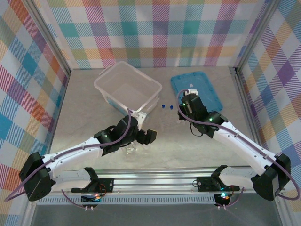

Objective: Organize the chemistry lab equipment

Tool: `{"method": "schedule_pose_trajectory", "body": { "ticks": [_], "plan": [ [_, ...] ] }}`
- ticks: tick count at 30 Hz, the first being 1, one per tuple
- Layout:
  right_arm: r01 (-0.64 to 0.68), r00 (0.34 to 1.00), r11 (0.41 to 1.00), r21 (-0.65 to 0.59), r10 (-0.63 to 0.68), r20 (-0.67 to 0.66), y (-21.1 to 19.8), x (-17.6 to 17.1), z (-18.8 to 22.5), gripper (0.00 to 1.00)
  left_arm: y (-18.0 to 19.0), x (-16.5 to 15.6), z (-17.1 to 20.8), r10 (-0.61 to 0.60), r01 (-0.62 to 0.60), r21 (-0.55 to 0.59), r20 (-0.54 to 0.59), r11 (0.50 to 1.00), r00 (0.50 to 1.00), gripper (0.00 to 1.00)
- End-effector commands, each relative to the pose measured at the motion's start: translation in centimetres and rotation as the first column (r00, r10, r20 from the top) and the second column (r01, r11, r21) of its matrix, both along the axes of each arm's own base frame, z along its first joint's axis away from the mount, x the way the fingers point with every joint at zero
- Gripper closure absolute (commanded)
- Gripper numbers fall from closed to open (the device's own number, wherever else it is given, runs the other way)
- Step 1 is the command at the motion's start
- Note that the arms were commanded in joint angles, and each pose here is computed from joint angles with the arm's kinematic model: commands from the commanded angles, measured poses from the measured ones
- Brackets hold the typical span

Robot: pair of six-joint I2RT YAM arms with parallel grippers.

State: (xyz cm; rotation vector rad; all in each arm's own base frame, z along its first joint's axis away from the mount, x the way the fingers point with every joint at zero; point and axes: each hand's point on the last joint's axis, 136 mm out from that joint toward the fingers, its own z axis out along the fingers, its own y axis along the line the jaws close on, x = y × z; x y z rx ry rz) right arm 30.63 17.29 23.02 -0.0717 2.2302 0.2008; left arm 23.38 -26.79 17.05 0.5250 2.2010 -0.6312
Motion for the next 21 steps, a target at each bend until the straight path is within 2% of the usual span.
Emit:
{"method": "schedule_pose_trajectory", "body": {
  "ticks": [1,12,21],
  "plan": [
    [0.03,0.997,0.999,-0.013,-0.029,0.067,-0.1,1.2,0.4,0.88,1.4,0.1,-0.3,0.046,-0.046,0.004,-0.012,0.999,0.999,0.13],
    [0.035,0.998,0.998,-0.053,-0.032,0.052,0.6,2.3,-1.5,0.87,3.9,0.4,-0.5,0.134,-0.134,0.001,-0.003,0.991,0.991,0.12],
    [0.03,0.999,0.995,-0.094,-0.026,0.036,1.0,3.1,-2.6,0.87,5.1,0.5,-1.4,0.176,-0.176,0.045,-0.015,0.983,0.984,0.14]
  ]
}}
